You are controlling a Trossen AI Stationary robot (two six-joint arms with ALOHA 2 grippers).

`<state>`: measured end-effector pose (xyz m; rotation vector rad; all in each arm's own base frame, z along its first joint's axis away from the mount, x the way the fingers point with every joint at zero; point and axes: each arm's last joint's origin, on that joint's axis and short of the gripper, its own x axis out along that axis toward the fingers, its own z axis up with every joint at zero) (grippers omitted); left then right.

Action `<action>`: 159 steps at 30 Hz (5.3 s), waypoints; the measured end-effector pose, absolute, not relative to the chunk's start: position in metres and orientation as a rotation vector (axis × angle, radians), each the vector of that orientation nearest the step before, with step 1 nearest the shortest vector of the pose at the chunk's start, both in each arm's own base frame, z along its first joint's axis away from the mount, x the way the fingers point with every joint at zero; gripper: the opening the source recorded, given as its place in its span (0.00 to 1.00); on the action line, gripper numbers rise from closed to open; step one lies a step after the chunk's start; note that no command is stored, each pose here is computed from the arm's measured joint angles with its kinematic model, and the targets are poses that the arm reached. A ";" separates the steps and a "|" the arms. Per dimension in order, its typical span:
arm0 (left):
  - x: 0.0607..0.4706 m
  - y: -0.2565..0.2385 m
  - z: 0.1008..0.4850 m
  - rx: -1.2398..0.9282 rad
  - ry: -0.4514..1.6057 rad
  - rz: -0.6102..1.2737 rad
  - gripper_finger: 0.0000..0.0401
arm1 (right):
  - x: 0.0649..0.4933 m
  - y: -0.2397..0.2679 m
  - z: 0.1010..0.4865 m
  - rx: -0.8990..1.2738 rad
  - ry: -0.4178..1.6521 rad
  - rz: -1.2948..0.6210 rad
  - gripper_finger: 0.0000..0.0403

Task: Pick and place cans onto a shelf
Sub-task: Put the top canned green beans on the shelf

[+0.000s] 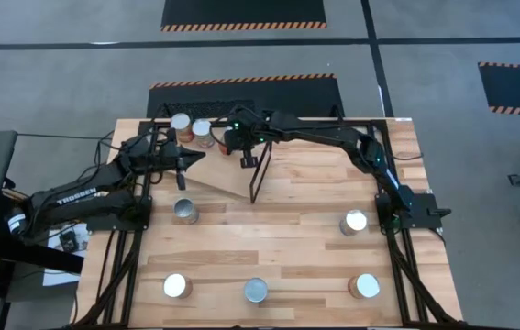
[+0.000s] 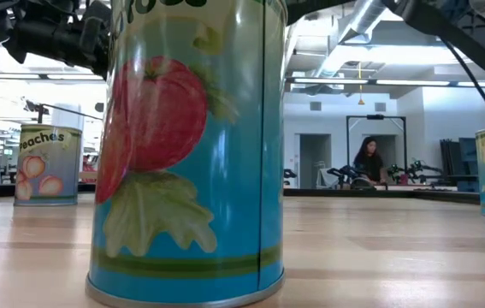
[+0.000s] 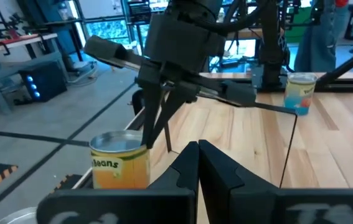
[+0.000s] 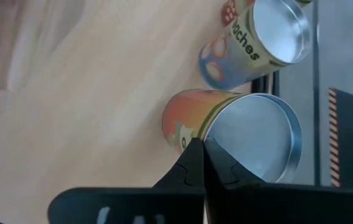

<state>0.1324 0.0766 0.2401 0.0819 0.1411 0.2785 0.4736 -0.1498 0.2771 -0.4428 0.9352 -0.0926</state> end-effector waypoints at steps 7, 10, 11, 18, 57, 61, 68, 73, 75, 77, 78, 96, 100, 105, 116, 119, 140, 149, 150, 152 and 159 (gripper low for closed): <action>0.132 0.077 0.240 0.079 0.143 0.279 0.00 | 0.477 -0.151 0.268 -0.444 0.953 -0.085 0.02; 0.132 0.077 0.240 0.079 0.143 0.279 0.00 | 0.476 -0.151 0.266 -0.440 0.966 -0.081 0.03; 0.133 0.077 0.240 0.079 0.143 0.279 0.00 | 0.477 -0.151 0.266 -0.441 0.963 -0.082 0.03; 0.133 0.077 0.240 0.079 0.143 0.280 0.00 | 0.478 -0.151 0.267 -0.435 0.944 -0.093 0.05; 0.132 0.077 0.238 0.076 0.162 0.295 0.00 | 0.463 -0.159 0.284 -0.407 0.976 -0.092 0.03; 0.132 0.078 0.238 0.068 0.167 0.333 0.00 | 0.439 -0.148 0.330 -0.422 0.950 -0.093 0.01; 0.138 0.082 0.235 0.045 0.166 0.345 0.00 | 0.398 -0.137 0.355 -0.391 0.773 -0.114 0.01; 0.153 0.092 0.236 0.027 0.152 0.342 0.00 | 0.367 -0.128 0.331 -0.333 0.577 -0.203 0.01; 0.163 0.098 0.239 0.018 0.184 0.339 0.00 | 0.353 -0.123 0.319 -0.299 0.512 -0.229 0.01; 0.176 0.106 0.242 0.015 0.225 0.334 0.00 | 0.336 -0.117 0.312 -0.266 0.450 -0.253 0.01; 0.181 0.110 0.243 0.012 0.257 0.330 0.00 | 0.328 -0.113 0.308 -0.255 0.428 -0.263 0.01; 0.279 0.177 0.247 0.041 0.762 0.309 0.00 | 0.251 -0.052 0.286 -0.270 0.323 -0.379 0.02; 0.283 0.181 0.243 0.048 0.801 0.339 0.00 | 0.247 -0.049 0.284 -0.276 0.326 -0.391 0.02; 0.276 0.177 0.247 0.053 0.847 0.374 0.00 | 0.247 -0.047 0.283 -0.280 0.336 -0.386 0.02; 0.269 0.175 0.253 0.081 0.874 0.409 0.00 | 0.247 -0.047 0.283 -0.279 0.331 -0.387 0.02; 0.268 0.175 0.253 0.080 0.880 0.411 0.00 | 0.247 -0.047 0.283 -0.275 0.330 -0.387 0.02; 0.256 0.190 0.251 0.058 0.913 0.470 0.00 | 0.247 -0.047 0.283 -0.269 0.329 -0.387 0.02; 0.256 0.190 0.251 0.067 0.918 0.475 0.00 | 0.247 -0.047 0.283 -0.269 0.329 -0.387 0.02; 0.256 0.190 0.251 0.068 0.919 0.478 0.00 | 0.247 -0.047 0.283 -0.269 0.329 -0.387 0.02; 0.255 0.191 0.251 0.072 0.924 0.488 0.00 | 0.247 -0.047 0.283 -0.269 0.329 -0.387 0.02; 0.255 0.191 0.251 0.078 0.930 0.505 0.00 | 0.247 -0.047 0.283 -0.269 0.329 -0.387 0.02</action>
